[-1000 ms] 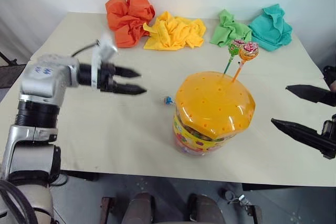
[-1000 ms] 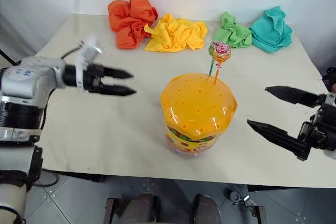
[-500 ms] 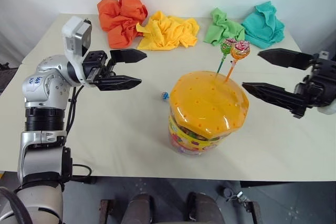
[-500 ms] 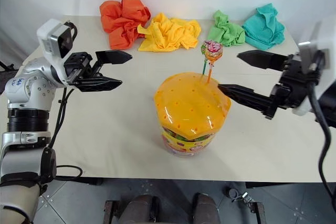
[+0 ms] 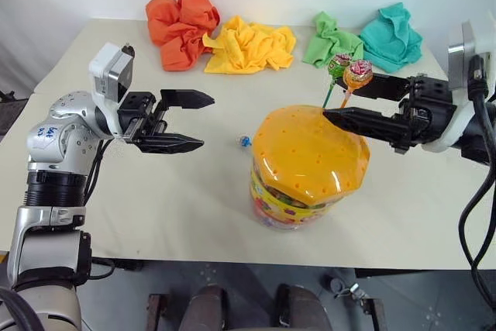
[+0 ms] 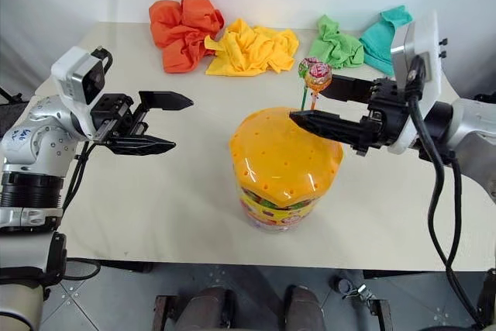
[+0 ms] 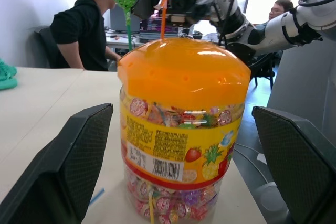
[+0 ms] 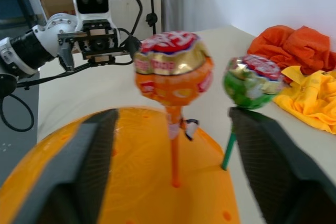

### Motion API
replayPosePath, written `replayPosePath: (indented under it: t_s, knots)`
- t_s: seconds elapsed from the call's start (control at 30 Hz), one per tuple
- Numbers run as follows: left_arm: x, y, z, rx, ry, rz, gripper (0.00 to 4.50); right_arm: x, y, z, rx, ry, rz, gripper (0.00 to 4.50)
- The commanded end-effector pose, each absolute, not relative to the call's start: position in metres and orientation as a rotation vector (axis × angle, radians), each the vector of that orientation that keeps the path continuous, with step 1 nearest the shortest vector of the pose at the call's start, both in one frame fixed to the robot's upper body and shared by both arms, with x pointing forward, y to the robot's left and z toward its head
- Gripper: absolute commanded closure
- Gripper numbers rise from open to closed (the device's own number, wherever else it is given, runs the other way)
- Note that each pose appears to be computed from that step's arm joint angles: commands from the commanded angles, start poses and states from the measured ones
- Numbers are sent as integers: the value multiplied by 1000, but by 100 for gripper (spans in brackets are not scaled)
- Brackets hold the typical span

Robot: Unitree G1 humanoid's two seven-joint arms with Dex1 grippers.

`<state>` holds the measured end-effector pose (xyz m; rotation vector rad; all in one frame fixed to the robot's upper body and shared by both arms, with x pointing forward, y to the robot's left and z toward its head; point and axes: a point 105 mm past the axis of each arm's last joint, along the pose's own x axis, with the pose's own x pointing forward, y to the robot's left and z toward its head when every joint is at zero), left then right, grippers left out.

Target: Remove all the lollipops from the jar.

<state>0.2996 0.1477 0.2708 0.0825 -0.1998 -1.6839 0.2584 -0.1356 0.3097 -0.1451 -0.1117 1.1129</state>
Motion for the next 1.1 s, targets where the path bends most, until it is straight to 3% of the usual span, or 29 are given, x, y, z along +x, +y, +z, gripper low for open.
replayPosePath:
  t_s: [0.03, 0.27, 0.6, 0.77, 0.93, 1.1]
  knots:
    - [281, 151, 279, 130, -247, -1807, 0, 253, -139, 324, -167, -165, 1094, 220]
    - [280, 148, 282, 122, -264, -1830, 0, 250, -143, 330, -183, -183, 1081, 449]
    - [283, 138, 285, 106, -266, -1876, 0, 243, -142, 373, -197, -324, 1048, 449]
    - [284, 135, 282, 123, -237, -1888, 0, 239, -167, 389, -258, -312, 927, 449]
    - [287, 138, 281, 189, -207, -1857, 0, 235, -209, 366, -264, -109, 742, 449]
    - [288, 147, 277, 242, -179, -1811, 0, 225, -243, 319, -178, 59, 603, 449]
